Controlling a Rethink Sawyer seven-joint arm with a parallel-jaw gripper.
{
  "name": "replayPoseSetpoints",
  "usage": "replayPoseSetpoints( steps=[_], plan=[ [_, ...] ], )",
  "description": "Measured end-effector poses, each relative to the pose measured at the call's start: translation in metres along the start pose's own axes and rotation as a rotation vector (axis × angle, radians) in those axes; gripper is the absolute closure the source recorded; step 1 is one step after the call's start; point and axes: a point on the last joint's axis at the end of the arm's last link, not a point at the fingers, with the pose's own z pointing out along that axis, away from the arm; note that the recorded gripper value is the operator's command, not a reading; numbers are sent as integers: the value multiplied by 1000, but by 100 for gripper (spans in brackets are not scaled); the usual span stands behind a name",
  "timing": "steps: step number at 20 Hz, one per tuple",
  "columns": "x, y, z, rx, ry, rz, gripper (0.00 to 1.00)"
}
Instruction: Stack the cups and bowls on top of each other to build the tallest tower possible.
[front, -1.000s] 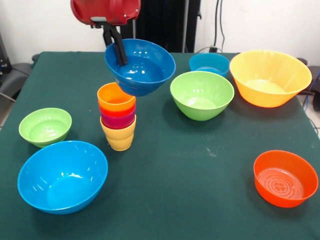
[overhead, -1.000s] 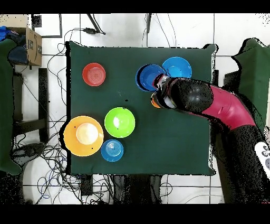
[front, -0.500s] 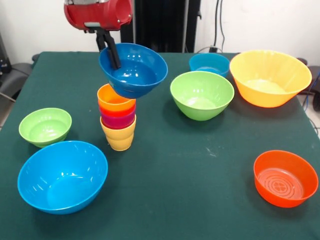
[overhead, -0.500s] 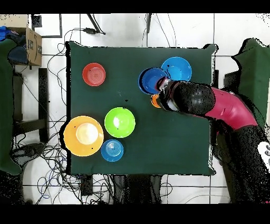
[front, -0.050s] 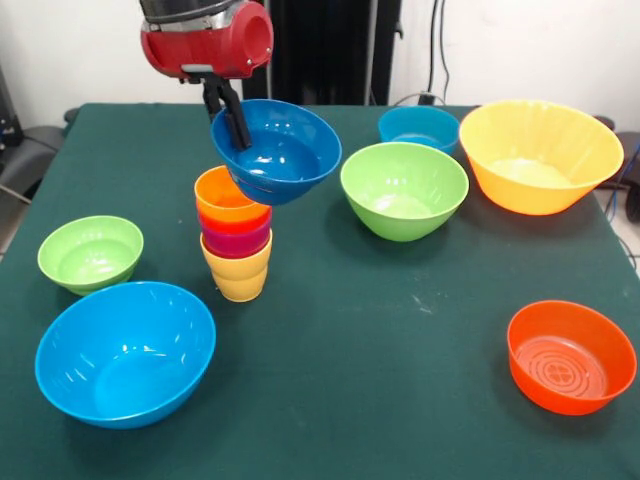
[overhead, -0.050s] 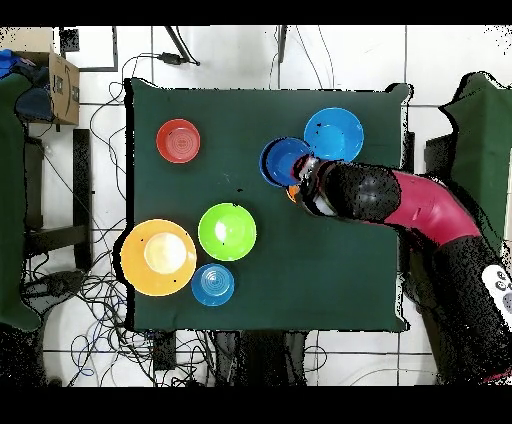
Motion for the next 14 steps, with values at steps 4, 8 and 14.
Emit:
replayPoseSetpoints(
  steps=[4, 8, 14],
  plan=[
    [7, -8, 7, 1, 14, -16, 100],
    [8, -12, 7, 1, 14, -25, 100],
    [4, -18, 3, -4, 2, -33, 100]
  ],
)
